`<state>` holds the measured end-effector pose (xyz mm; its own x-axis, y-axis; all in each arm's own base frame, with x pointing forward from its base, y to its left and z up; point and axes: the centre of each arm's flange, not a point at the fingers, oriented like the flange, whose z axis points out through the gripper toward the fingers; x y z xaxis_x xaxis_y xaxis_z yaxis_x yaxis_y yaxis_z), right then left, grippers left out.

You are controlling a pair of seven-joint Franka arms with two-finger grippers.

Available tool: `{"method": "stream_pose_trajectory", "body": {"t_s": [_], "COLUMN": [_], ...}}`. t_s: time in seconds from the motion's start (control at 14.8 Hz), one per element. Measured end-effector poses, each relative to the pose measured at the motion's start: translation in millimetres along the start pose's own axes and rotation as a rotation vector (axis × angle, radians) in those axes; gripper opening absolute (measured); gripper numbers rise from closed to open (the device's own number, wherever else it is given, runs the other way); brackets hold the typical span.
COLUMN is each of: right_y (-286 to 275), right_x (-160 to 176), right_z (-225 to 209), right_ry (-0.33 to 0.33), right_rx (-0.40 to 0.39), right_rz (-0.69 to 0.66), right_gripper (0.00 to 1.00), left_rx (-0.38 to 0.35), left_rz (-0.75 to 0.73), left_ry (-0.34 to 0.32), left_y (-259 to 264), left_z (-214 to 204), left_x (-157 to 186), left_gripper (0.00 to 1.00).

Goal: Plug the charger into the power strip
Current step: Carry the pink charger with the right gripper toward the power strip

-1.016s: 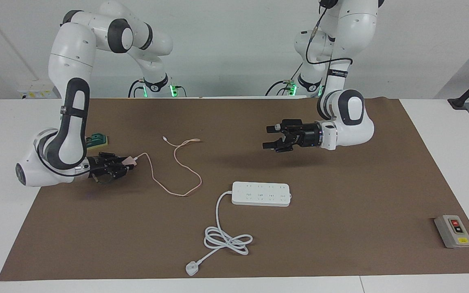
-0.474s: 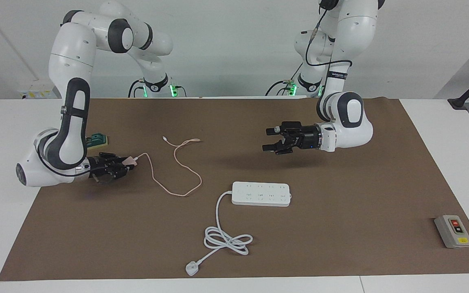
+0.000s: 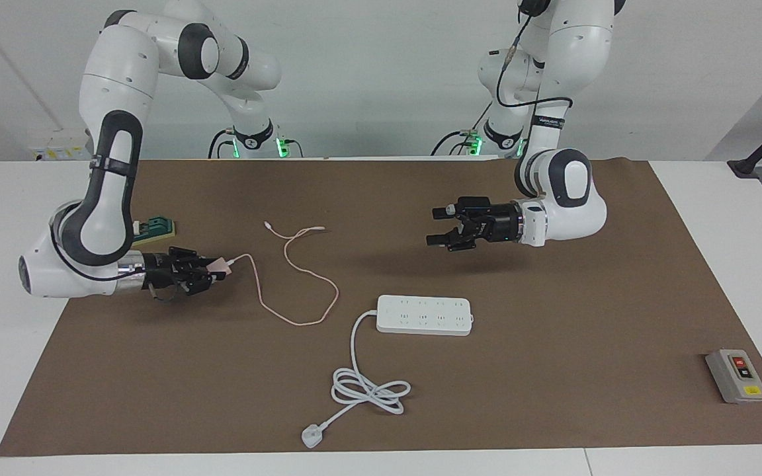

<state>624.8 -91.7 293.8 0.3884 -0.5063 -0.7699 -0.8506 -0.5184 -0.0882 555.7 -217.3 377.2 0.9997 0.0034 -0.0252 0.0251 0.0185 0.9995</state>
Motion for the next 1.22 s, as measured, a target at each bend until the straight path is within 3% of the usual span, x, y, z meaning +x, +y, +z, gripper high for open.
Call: {"method": "stream_pose_trajectory", "body": {"t_s": [0.41, 1.22], "right_y": [-70.2, -165.4], "right_x": [-78.9, -174.6], "right_z": [14.4, 65.7], "right_ry": [-0.092, -0.132], "right_rx": [0.11, 0.306], "right_rz": [0.131, 0.295], "right_gripper": [0.47, 0.47], "left_rx": [0.0, 0.0], "left_rz": [0.004, 0.02], "left_ry": [0.0, 0.002], "left_y": [0.9, 0.9], "left_z": [0.1, -1.1], "left_x": [0.5, 1.0], "left_gripper": [1.0, 1.0]}}
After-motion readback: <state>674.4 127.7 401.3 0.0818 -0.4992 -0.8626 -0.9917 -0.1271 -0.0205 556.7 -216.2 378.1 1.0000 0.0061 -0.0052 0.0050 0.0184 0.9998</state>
